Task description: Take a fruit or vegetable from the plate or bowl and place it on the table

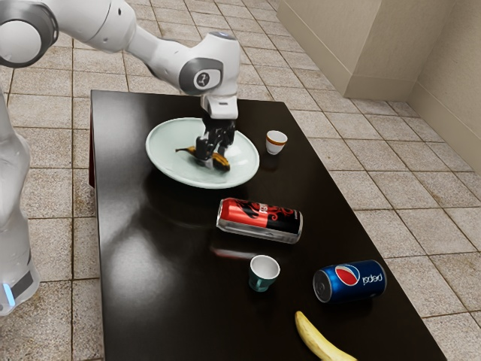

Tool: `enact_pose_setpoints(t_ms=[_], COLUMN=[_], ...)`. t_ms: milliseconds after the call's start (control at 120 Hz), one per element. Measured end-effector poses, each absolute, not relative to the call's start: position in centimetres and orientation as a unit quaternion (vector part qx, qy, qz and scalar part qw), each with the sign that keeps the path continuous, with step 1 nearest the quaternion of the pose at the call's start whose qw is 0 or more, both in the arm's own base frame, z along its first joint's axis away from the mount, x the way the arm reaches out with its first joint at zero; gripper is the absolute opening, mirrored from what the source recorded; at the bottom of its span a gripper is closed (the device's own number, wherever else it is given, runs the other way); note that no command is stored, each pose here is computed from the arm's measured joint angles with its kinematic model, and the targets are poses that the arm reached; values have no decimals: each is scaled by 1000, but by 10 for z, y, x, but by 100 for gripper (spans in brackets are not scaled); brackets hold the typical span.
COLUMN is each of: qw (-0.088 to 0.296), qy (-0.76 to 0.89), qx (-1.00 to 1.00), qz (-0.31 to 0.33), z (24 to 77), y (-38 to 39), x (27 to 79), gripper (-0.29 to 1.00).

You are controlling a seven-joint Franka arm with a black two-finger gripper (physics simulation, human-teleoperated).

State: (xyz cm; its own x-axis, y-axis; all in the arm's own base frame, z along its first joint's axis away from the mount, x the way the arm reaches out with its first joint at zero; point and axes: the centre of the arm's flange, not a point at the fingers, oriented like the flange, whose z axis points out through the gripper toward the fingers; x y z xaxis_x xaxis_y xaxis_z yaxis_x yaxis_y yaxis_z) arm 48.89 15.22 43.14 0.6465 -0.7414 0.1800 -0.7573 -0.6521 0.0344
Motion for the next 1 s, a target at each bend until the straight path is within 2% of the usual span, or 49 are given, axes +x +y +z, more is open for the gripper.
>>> enact_pose_setpoints(t_ms=[83,200,392,567,808,1000], qw=[52,44,16,-43,-74,-85], qy=[-416,-425,-452,-505,-545,-552], qx=[904,900,888,856,828,822], qz=[79,83,86,104,114,112], z=[432,436,452,503,526,522], y=[151,148,131,85,27,9], x=[490,493,504,533,571,604], gripper=[23,16,13,14,14,14])
